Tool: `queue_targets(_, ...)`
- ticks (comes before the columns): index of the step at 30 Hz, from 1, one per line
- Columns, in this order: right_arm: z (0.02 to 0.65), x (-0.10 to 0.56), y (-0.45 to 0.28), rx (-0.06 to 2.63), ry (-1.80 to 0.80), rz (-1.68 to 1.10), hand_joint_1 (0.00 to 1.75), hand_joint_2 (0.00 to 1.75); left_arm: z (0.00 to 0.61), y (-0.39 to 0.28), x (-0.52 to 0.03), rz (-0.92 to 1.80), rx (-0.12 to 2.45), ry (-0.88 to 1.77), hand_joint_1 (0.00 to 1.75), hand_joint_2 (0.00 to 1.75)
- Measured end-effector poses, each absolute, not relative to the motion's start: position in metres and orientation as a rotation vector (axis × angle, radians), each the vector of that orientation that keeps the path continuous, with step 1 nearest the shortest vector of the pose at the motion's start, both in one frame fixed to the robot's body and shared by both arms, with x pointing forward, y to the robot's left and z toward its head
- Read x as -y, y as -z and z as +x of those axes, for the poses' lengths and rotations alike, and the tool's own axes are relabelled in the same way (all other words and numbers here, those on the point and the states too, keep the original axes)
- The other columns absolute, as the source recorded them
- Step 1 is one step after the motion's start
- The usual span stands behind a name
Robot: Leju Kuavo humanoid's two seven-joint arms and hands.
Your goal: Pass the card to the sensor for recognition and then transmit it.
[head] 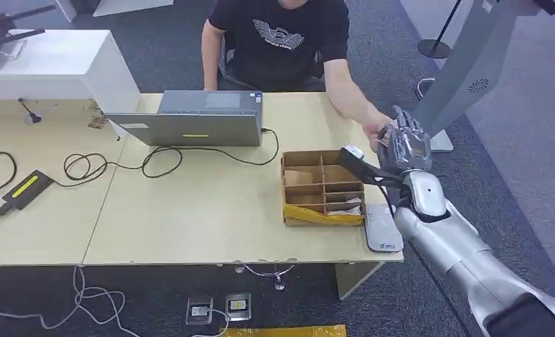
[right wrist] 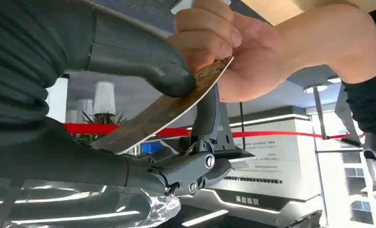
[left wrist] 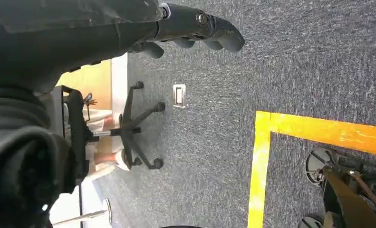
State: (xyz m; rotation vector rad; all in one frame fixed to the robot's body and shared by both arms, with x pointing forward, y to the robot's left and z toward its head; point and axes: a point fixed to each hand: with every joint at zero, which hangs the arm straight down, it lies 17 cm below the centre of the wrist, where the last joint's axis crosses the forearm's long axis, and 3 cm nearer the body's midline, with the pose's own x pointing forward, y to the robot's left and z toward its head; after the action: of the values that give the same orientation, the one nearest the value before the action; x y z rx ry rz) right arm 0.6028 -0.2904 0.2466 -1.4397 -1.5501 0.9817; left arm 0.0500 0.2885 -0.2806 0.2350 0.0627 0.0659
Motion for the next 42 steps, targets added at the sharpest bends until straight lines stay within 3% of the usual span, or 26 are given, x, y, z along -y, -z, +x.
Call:
queue_targets(16, 0.604, 0.304, -0.240, 1.502, -0.990, -1.480, 1.75, 1.75, 0.052, 0.281, -0.288, 0.232, -0.052, -0.053, 0.00, 0.00)
queue_targets(42, 0.555, 0.402, -0.193, 1.274, -0.993, -1.555, 1.75, 1.75, 0.039, 0.280, -0.291, 0.249, -0.107, -0.016, 0.00, 0.00)
